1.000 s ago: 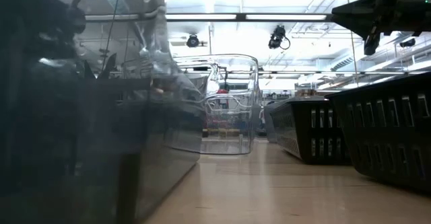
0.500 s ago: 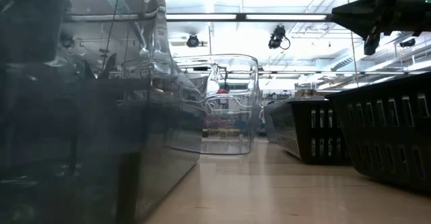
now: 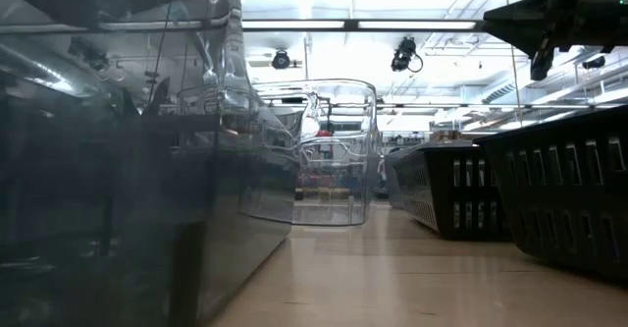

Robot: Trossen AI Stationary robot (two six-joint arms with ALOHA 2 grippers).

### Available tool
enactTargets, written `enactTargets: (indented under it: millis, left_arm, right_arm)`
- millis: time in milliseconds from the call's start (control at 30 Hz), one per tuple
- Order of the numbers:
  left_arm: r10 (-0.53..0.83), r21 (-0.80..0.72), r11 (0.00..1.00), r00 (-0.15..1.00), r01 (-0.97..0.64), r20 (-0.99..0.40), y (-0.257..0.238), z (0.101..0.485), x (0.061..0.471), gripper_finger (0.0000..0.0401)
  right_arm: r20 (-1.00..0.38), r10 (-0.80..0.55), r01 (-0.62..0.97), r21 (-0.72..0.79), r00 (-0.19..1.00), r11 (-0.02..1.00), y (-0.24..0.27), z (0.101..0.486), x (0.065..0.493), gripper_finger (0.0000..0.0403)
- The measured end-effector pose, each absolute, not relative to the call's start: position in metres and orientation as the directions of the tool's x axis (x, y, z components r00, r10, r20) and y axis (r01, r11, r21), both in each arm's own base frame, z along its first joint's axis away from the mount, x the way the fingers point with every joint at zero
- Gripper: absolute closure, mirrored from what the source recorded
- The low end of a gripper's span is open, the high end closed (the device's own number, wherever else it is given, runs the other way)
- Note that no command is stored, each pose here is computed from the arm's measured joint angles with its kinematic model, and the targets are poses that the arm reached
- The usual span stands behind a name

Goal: Stack baskets by color
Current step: Stack the left black bin on the right black bin

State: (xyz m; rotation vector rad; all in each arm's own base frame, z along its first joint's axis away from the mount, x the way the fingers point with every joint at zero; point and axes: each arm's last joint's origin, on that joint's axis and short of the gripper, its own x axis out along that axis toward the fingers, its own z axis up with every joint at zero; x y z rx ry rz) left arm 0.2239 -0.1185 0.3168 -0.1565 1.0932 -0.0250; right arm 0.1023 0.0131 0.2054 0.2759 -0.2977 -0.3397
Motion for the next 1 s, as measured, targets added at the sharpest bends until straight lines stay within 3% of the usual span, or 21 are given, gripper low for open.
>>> enactTargets:
  millis: [467, 733, 1000]
  left_arm:
    - [0.023, -0.033, 0.990, 0.389, -0.137, -0.921, -0.121, 0.279, 0.261, 0.0393]
    - [-0.045, -0.082, 0.990, 0.297, -0.114, -0.954, -0.125, 0.264, 0.267, 0.0392]
    - [-0.054, -0.091, 0.991, 0.319, -0.101, -0.946, -0.126, 0.271, 0.270, 0.0391]
  right_arm:
    - [0.238, -0.364, 0.284, 0.313, 0.900, 0.906, 0.013, 0.205, 0.102, 0.0320]
    - [0.238, -0.364, 0.284, 0.313, 0.900, 0.907, 0.013, 0.205, 0.102, 0.0321]
    - [0.238, -0.364, 0.284, 0.313, 0.900, 0.907, 0.013, 0.205, 0.102, 0.0321]
